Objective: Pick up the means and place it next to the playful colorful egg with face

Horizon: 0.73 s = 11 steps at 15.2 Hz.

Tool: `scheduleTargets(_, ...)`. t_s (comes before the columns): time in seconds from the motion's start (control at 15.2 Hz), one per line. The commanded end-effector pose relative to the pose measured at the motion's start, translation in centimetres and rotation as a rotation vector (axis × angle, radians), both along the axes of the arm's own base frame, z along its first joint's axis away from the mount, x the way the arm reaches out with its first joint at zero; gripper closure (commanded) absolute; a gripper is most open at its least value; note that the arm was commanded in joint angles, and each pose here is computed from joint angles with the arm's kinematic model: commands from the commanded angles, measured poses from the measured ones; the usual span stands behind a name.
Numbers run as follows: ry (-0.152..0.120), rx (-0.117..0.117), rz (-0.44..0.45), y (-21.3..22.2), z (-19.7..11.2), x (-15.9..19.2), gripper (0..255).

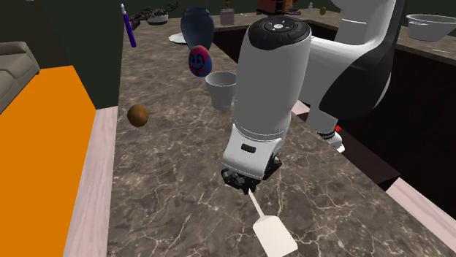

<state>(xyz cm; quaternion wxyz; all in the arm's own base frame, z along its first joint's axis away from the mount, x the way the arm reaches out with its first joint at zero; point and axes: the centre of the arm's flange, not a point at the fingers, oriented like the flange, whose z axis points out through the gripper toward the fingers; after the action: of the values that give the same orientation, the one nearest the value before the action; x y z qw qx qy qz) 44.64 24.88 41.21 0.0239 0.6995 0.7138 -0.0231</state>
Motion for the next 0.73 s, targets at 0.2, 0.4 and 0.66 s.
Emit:
scheduleTargets(0.2,0.0,0.0,0.0,0.0,1.6,0.0,255)
scheduleTargets(0.4,0.0,0.0,0.0,0.0,3.2,0.0,255)
scheduleTargets(0.66,0.0,0.0,0.0,0.0,5.3,0.0,255)
